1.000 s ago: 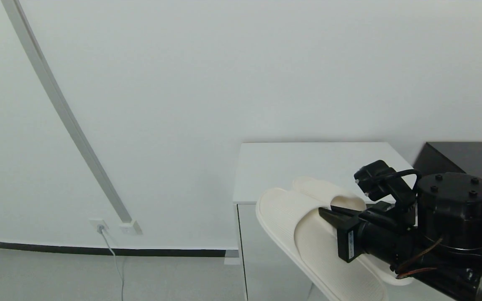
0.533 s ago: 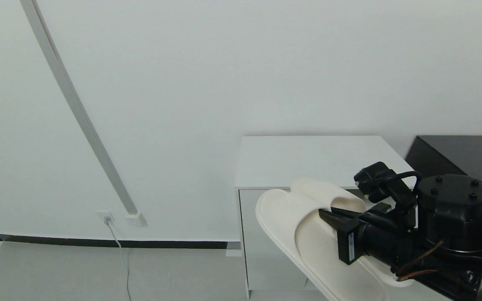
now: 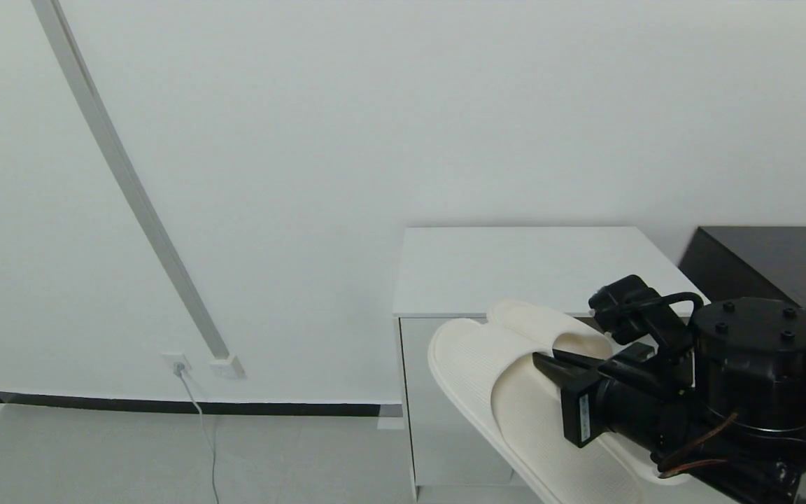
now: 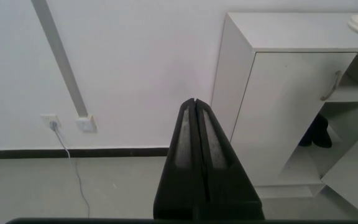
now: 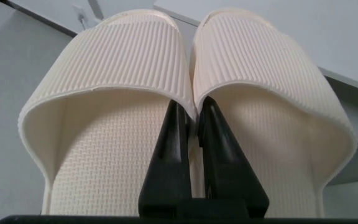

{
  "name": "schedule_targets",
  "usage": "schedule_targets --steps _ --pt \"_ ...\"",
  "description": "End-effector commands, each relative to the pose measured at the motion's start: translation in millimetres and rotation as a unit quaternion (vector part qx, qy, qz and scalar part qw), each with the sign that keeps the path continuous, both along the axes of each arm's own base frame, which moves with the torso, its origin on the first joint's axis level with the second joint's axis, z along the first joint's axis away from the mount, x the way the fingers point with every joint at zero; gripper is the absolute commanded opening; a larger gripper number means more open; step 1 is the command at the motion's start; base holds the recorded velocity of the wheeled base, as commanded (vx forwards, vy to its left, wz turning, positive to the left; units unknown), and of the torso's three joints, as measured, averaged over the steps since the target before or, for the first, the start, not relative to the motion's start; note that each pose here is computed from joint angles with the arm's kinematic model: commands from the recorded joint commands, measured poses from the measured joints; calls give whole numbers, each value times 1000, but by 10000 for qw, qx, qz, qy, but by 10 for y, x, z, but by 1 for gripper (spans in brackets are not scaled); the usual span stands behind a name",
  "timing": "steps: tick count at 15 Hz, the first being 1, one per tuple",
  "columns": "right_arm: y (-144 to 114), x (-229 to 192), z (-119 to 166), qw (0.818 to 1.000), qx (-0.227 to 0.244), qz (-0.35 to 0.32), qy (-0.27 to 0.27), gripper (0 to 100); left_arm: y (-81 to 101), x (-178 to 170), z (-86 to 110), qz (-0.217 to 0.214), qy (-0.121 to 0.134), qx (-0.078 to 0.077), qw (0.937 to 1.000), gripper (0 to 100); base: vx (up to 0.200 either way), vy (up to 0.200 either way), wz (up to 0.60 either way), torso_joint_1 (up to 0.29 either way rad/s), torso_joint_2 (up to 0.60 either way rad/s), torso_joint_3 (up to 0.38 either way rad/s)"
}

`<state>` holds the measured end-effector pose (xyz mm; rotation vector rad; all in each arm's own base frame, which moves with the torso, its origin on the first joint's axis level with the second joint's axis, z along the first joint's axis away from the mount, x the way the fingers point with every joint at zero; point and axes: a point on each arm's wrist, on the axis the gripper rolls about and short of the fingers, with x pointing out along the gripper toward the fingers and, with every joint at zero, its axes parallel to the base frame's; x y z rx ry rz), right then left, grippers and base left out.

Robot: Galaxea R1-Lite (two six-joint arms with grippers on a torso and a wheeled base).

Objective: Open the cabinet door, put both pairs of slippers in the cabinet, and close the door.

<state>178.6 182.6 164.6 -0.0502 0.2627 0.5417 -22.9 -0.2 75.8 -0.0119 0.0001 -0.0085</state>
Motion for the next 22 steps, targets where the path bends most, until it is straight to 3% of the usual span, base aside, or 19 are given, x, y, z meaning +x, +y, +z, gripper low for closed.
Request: schedule_targets --steps 1,5,22 --pt "12 11 -26 10000 -34 -3 32 0 0 0 0 4 0 6 10000 0 0 0 0 0 0 0" --pt "15 15 -34 10000 -46 -3 43 0 1 0 0 -3 0 -2 10000 0 0 0 0 0 0 0" --pt "16 15 -32 10000 -40 -3 38 0 0 1 0 4 8 -2 10000 0 0 -200 0 3 3 3"
